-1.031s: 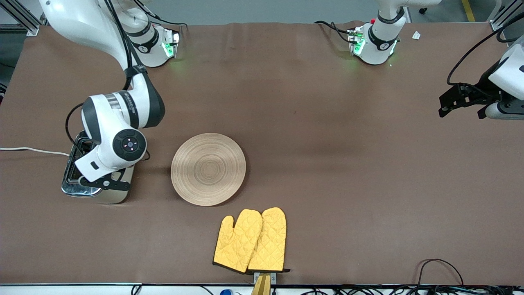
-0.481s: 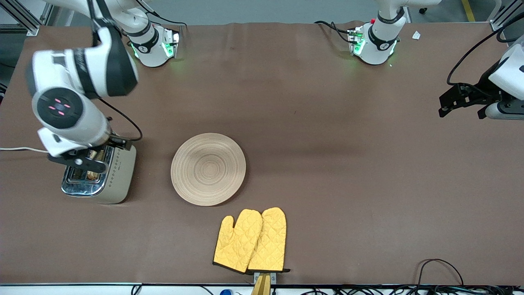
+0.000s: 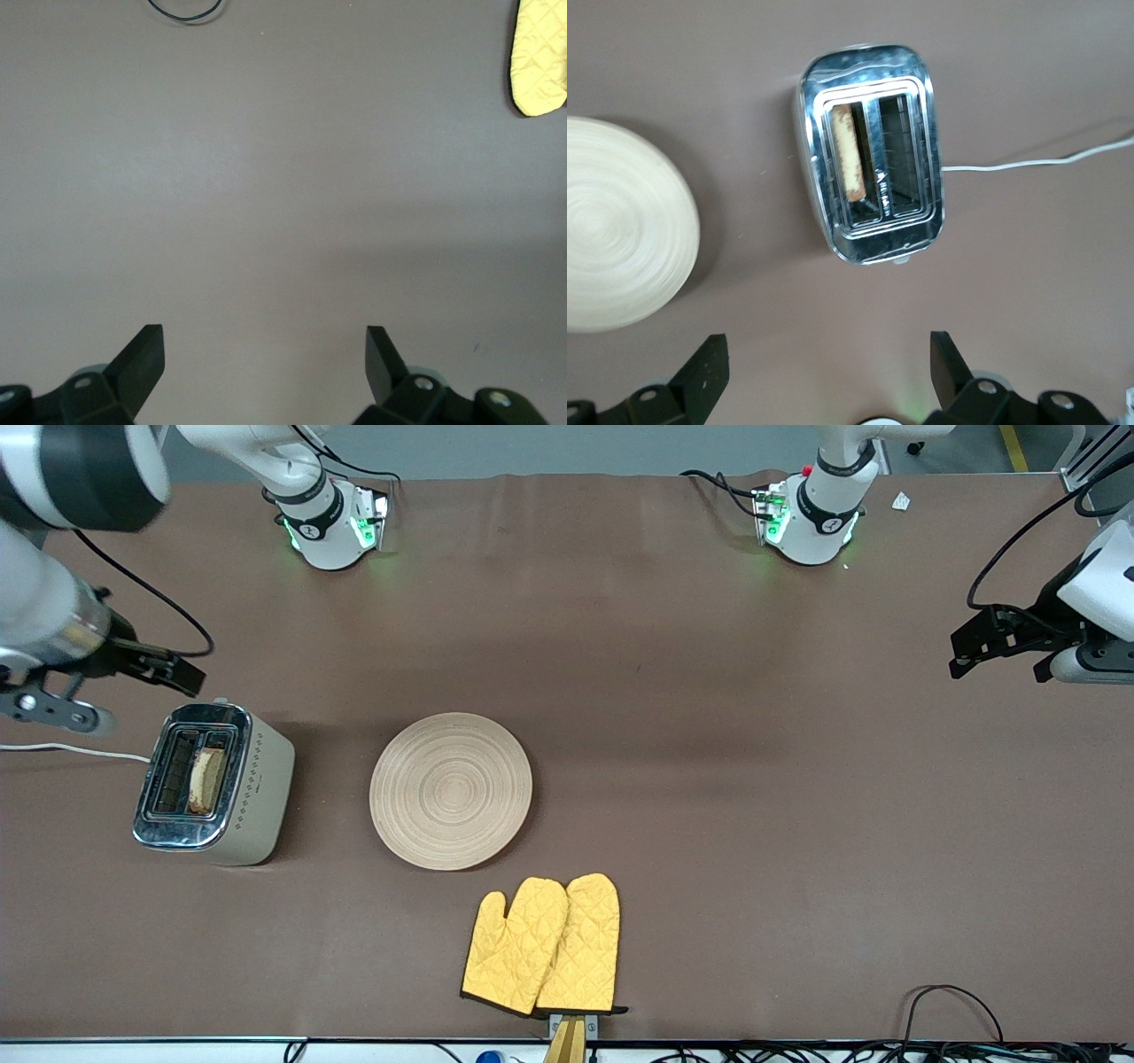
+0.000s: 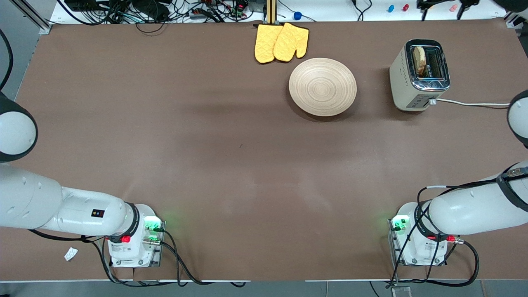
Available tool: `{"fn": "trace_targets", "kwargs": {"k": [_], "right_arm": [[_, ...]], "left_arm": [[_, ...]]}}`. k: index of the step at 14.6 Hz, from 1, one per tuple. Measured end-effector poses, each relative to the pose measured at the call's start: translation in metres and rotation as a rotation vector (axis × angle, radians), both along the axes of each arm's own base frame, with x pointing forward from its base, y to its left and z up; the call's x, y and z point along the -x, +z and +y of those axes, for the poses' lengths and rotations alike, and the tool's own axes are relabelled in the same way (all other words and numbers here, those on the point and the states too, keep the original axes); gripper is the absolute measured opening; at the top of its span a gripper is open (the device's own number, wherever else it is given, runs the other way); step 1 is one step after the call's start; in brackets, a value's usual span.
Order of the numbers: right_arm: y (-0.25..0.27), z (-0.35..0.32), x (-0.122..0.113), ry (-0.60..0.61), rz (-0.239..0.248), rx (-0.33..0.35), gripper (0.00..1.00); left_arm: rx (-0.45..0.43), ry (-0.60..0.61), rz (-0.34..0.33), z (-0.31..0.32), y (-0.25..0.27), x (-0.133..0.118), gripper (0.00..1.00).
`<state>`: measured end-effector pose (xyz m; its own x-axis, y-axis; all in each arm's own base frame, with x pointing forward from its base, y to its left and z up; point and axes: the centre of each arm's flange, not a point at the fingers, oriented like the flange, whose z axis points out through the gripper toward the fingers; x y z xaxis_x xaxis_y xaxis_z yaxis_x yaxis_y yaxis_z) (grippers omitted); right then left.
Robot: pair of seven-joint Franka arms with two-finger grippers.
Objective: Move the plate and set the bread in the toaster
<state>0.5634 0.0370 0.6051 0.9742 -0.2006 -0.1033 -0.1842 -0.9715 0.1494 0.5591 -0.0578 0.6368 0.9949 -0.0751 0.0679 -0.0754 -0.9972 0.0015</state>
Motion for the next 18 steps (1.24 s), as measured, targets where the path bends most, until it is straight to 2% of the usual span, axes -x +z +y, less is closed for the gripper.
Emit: {"fn": "trace_targets", "kwargs": {"k": [2,6,10,18], "right_arm": [[0.013,-0.035,0.012,0.037,-0.008,-0.076,1.0],[0.027,-0.07,0.029,0.11,-0.026,-0.147,1.0],[0.029,-0.077,0.032,0.183,-0.024,-0.162,1.0],[0.028,-0.074,0.032,0.205,-0.022,-0.164,1.0]], "left_arm": [[0.0,0.0,0.0,0.0,0.0,0.0,1.0],[0.0,0.0,0.0,0.0,0.0,0.0,1.0],[0.0,0.0,0.0,0.0,0.0,0.0,1.0],[0.0,0.002,-0.001,0.001,0.0,-0.001,1.0]]}}
